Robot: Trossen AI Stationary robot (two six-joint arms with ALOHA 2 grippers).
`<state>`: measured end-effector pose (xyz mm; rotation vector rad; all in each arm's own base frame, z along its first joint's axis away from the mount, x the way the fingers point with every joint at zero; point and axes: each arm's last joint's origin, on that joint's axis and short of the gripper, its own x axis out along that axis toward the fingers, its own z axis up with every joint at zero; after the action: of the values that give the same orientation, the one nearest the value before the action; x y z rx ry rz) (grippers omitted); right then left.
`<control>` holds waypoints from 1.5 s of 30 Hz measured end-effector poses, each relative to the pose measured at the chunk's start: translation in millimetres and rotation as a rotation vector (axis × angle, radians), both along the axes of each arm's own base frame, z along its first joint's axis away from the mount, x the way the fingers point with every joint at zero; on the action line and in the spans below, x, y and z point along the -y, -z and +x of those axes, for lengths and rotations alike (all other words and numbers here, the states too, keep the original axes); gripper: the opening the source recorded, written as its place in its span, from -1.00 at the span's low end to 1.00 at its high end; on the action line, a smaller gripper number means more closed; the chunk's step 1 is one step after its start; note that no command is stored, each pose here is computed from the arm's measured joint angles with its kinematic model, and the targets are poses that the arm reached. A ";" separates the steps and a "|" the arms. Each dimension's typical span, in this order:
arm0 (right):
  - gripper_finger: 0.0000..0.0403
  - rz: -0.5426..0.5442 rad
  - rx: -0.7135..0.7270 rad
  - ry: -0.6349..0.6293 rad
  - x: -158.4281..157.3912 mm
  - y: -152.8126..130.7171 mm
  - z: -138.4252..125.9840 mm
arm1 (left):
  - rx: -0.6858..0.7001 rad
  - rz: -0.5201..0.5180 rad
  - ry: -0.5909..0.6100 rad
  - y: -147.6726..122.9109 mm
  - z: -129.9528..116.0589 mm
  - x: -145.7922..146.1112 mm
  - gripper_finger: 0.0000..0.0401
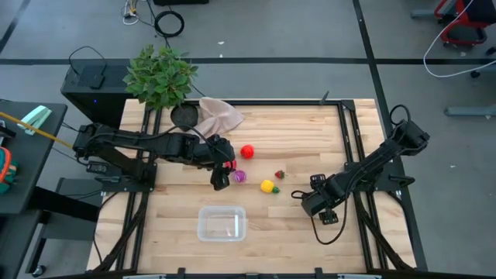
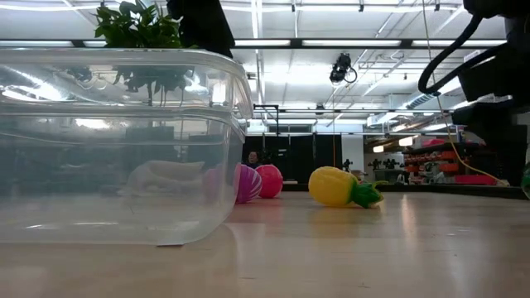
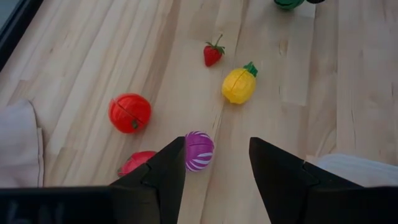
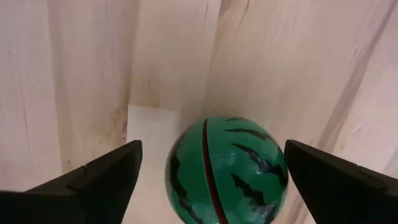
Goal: Pick and placing Produce into tupperware
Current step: Put the watermelon into the transparent bin
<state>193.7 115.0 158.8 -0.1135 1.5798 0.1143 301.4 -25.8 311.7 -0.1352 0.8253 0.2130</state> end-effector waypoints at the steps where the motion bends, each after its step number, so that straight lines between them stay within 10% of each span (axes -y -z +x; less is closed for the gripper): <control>1: 0.97 0.002 -0.005 0.000 0.0 1.2 -0.2 | 0.000 0.000 0.000 0.0 0.0 0.0 -0.08; 29: 0.47 -0.001 -0.044 0.004 1.0 5.9 -2.5 | 0.003 -0.013 -0.015 0.0 0.0 0.0 -0.12; 45: 0.49 0.008 0.099 -0.007 -6.5 -66.8 36.3 | -0.012 -0.028 0.036 -0.4 -2.0 1.2 -0.19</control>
<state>230.0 121.5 225.7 -0.1168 1.4806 0.1194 299.4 -27.0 312.2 -0.1450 0.8419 0.1687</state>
